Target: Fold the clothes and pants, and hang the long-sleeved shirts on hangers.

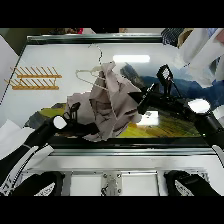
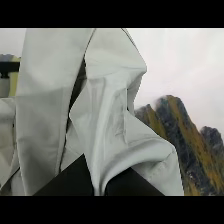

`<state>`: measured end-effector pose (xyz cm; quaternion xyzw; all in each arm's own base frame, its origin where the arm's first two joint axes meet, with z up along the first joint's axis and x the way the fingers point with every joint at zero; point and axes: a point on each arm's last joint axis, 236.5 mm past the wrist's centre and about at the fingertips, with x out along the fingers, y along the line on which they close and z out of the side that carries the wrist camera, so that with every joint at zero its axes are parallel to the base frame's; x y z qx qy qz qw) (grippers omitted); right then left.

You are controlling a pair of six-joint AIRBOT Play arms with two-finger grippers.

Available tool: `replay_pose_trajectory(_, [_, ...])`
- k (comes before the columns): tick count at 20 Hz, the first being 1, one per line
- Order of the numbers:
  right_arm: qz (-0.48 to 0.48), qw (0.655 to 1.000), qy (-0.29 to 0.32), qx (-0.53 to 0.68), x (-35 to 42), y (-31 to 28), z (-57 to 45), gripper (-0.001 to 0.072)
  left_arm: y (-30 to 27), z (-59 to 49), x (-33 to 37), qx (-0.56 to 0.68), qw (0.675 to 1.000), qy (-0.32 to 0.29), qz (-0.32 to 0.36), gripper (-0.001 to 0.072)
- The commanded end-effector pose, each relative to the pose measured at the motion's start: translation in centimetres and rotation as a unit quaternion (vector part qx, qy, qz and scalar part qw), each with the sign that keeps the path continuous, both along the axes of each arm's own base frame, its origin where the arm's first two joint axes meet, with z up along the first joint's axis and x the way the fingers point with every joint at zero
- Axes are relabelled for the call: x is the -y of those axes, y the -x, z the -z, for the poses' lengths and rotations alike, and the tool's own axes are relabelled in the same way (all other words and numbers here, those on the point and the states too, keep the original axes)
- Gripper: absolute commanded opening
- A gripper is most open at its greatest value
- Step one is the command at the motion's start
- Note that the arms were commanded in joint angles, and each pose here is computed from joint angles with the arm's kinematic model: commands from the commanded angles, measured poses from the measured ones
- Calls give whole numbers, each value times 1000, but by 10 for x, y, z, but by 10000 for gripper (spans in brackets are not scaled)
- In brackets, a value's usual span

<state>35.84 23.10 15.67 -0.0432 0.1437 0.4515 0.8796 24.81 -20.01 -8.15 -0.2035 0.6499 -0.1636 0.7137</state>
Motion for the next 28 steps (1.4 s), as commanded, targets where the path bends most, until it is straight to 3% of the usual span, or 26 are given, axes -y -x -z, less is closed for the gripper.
replay_pose_trajectory(1, [-1,1000,0,2,0,1,-2,8,17,23,26,-33,999,-14,29,605])
replay_pose_trajectory(5, [-1,1000,-1,2,0,1,-2,8,15,36,23,-47,998,-22,20,605])
replay_pose_trajectory(6, [-1,1000,-1,2,0,1,-2,7,12,37,23,-44,999,-22,14,578])
replay_pose_trajectory(7, [-1,1000,-1,3,0,1,-3,8,8,36,23,-36,999,-21,10,480])
replay_pose_trajectory(10, [-2,1000,-1,4,-1,2,-4,8,-3,35,24,-20,1000,-19,-10,468])
replay_pose_trajectory(13, [-2,1000,-3,3,-1,3,-4,8,-11,35,22,-9,1000,-18,-19,56])
replay_pose_trajectory(14, [-1,1000,-5,3,0,3,-6,8,-14,33,18,-6,1000,-17,-25,15])
replay_pose_trajectory(21, [-3,1000,-21,11,5,32,-41,6,-53,-23,-73,47,995,2,-92,13])
replay_pose_trajectory(28, [-80,996,-4,-43,-7,88,-36,5,-95,-62,-113,62,995,7,-76,14])
